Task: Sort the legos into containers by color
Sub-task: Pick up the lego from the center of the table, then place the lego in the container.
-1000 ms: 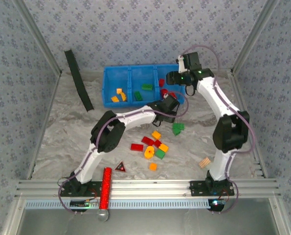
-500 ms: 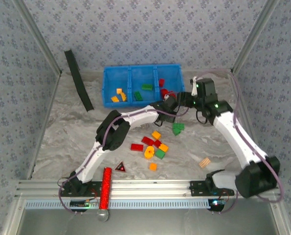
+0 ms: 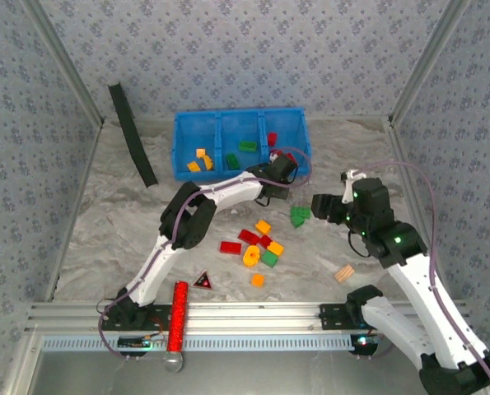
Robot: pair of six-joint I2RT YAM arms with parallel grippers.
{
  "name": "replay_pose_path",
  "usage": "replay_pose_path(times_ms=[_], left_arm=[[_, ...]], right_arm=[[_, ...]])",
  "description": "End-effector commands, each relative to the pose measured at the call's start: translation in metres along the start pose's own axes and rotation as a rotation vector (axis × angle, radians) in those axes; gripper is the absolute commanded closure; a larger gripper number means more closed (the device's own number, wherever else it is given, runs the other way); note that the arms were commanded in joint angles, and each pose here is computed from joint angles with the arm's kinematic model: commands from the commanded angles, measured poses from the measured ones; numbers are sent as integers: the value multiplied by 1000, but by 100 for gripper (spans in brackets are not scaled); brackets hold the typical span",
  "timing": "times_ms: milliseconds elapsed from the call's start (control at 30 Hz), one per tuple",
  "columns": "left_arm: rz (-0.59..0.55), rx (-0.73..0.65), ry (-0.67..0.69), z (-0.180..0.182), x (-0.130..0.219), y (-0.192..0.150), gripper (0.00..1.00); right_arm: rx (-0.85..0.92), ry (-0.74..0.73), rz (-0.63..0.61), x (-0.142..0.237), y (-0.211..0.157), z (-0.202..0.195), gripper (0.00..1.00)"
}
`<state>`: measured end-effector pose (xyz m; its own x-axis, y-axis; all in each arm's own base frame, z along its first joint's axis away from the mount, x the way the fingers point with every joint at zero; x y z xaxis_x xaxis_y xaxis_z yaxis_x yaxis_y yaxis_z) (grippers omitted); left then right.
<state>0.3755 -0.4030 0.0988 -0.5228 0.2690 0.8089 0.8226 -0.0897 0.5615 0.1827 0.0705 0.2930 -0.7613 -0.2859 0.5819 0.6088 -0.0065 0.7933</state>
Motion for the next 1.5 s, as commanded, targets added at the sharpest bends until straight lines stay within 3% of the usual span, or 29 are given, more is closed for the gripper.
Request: replay_pose_path(times_ms=[0,133,367,600,1000,1467], left_arm=[[21,-1,-13,-1,15,2,86],[-14,-11,-13,5,42,11,90],[-134,-5,-49,15,121,52,90],[-246,18,-24,39,157,85,90],[-262,67,45,83,129,119,90],[-148,106,63,102,60,119,90]], right_arm=[[-38,5,60,2,-16,-1,26],[-56,77,140,-8,-39,7,26],[-141,205,240,-36,-74,18,26],[-143,167,321,-60,-89,18,26],[-159,110,371,-98,-85,13,19],[-48,184,483,-134,-71,35,17]])
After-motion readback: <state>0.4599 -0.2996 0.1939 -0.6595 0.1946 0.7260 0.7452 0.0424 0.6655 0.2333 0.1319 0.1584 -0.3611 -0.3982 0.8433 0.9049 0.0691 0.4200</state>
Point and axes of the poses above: each hand's point on the last joint's axis, 136 mm out from that joint toward the fingers, its own x axis back along the fingers, its own z axis along the line the jaws close on, y = z × x, the point moved 8 cm from there along x, back along the fingers, and after that the axes turned 8 degrees about x, right-handed, at the moved point
